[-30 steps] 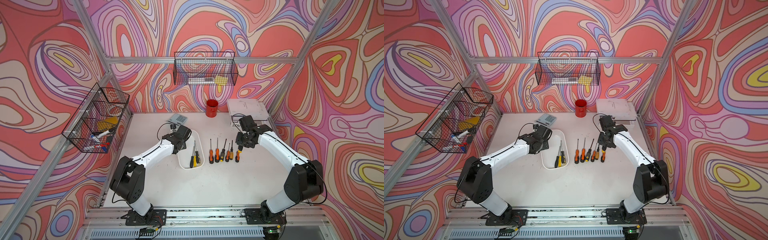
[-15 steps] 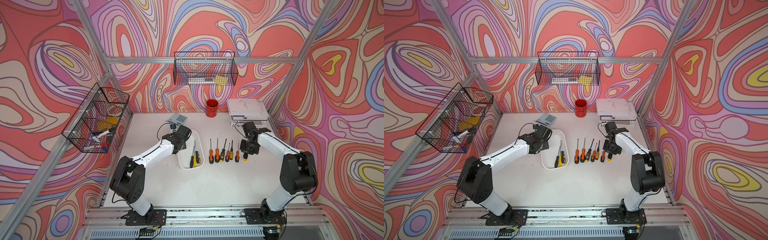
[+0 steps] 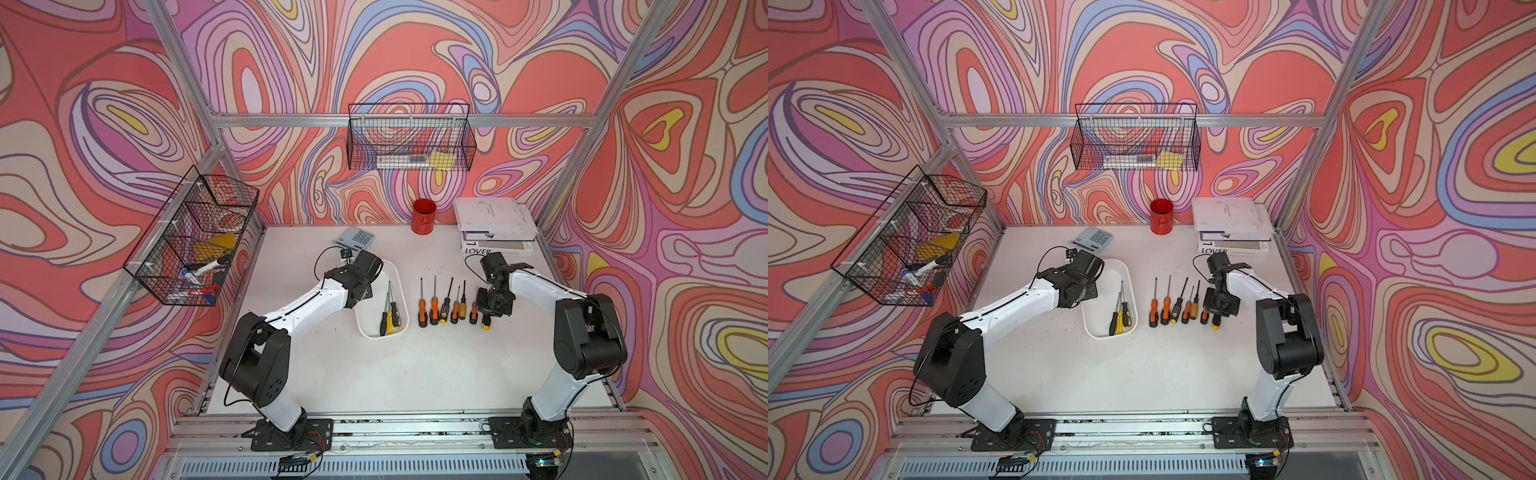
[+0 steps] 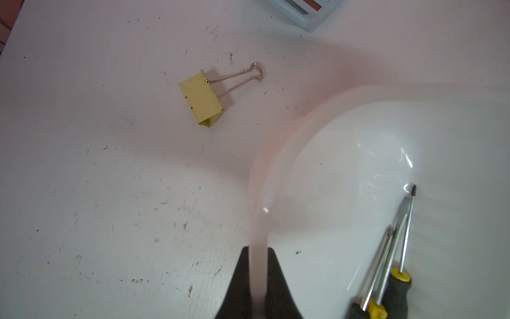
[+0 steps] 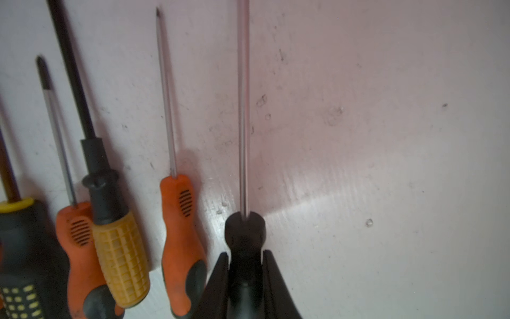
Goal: Take out the screwdriver from the storage box
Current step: Place the screwdriver at the center of the board.
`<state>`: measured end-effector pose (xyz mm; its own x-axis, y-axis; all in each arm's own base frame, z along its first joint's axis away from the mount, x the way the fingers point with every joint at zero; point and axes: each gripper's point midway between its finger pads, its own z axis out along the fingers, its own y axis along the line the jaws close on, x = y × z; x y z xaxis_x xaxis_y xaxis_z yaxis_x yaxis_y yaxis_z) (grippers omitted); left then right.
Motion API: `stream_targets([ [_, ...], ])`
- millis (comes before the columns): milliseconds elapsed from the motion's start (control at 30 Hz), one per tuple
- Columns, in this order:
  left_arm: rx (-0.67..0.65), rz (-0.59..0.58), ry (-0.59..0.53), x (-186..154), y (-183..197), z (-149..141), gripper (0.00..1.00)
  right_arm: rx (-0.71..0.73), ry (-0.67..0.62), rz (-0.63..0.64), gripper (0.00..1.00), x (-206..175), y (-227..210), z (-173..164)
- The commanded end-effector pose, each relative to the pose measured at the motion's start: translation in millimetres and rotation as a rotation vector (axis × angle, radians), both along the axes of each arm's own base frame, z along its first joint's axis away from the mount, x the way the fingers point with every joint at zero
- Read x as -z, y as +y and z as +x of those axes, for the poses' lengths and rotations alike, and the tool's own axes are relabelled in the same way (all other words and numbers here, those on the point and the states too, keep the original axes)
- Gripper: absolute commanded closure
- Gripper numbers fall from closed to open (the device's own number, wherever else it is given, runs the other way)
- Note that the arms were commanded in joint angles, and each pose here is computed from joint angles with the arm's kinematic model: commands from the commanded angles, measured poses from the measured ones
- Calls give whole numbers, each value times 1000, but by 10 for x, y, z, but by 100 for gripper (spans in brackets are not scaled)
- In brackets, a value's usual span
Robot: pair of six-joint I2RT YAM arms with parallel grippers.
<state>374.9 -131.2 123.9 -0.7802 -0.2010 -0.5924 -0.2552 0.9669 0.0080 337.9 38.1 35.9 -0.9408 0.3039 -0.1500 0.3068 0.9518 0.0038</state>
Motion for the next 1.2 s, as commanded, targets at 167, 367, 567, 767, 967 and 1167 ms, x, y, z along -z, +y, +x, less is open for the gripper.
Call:
stream_targets([
  [167,-7,13,-18,-156,17,9,100,-14,1,11,100,175,27,129],
  [367,-14,13,-15,-144,28,4,100,-14,11,16,100,213,37,115],
  [567,-14,10,-14,-145,23,0,100,-3,19,19,76,199,34,67],
  [767,-12,7,-13,-131,12,6,100,7,6,-2,61,117,-10,47],
  [967,-8,-4,-18,-142,-33,26,100,8,-22,-5,57,-12,-18,81],
  [1167,-8,-1,-16,-137,-33,25,100,10,-75,-8,52,-251,-31,127],
])
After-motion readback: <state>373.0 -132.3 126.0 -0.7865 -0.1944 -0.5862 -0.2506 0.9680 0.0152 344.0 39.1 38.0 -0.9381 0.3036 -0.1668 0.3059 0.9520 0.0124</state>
